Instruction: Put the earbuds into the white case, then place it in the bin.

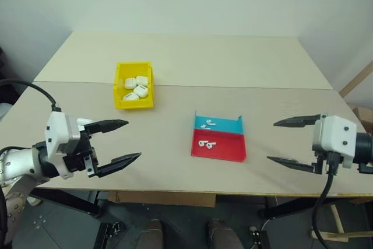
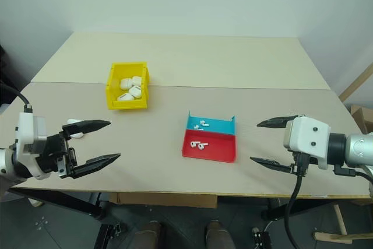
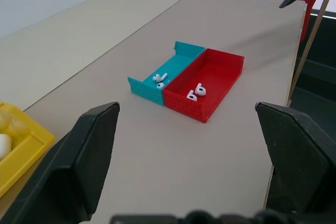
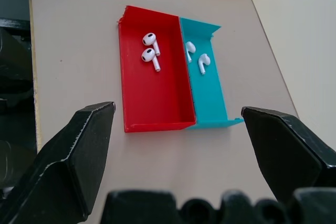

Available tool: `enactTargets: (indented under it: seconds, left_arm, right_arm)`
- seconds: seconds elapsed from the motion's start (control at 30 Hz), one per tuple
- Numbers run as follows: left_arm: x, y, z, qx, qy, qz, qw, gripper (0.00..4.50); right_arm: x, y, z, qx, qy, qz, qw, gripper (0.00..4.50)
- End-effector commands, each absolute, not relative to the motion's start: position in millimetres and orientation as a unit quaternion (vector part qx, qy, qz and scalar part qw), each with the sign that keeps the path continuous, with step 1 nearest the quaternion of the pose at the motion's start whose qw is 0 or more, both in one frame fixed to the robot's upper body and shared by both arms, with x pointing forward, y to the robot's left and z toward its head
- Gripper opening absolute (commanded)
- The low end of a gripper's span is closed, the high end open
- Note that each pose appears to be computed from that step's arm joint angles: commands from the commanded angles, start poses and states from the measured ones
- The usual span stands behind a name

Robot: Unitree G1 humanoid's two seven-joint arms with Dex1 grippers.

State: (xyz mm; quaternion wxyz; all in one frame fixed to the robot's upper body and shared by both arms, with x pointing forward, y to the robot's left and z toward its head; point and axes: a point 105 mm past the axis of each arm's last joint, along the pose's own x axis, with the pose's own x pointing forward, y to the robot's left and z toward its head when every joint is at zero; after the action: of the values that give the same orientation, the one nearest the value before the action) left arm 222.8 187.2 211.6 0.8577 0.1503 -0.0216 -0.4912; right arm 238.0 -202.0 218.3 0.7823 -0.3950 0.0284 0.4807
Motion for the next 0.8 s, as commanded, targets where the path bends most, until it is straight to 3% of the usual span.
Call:
enactTargets:
  seconds: [0.03,0.33,0.47,0.63,0.8]
  left_arm:
    - [221.9,186.8,219.3,0.161,-0.036,-0.486,0.858,4.5]
    - [225.2,185.7,219.7,0.194,-0.055,-0.43,0.88,4.5]
    - [234.0,191.7,216.5,0.222,-0.036,-0.352,0.909,4.5]
    - [241.3,201.9,213.1,0.258,0.005,-0.268,0.928,4.5]
    - [253.4,231.7,202.6,0.259,0.118,-0.136,0.949,4.5]
  right_arm:
    - [238.5,-200.3,227.0,-0.409,0.004,0.476,0.779,4.48]
    - [242.6,-199.5,226.2,-0.413,0.0,0.475,0.777,4.48]
    - [245.2,-198.3,226.9,-0.414,-0.002,0.477,0.775,4.48]
    - [249.5,-198.2,228.9,-0.414,-0.002,0.478,0.775,4.48]
    - [258.1,-197.4,231.8,-0.409,0.019,0.478,0.777,4.48]
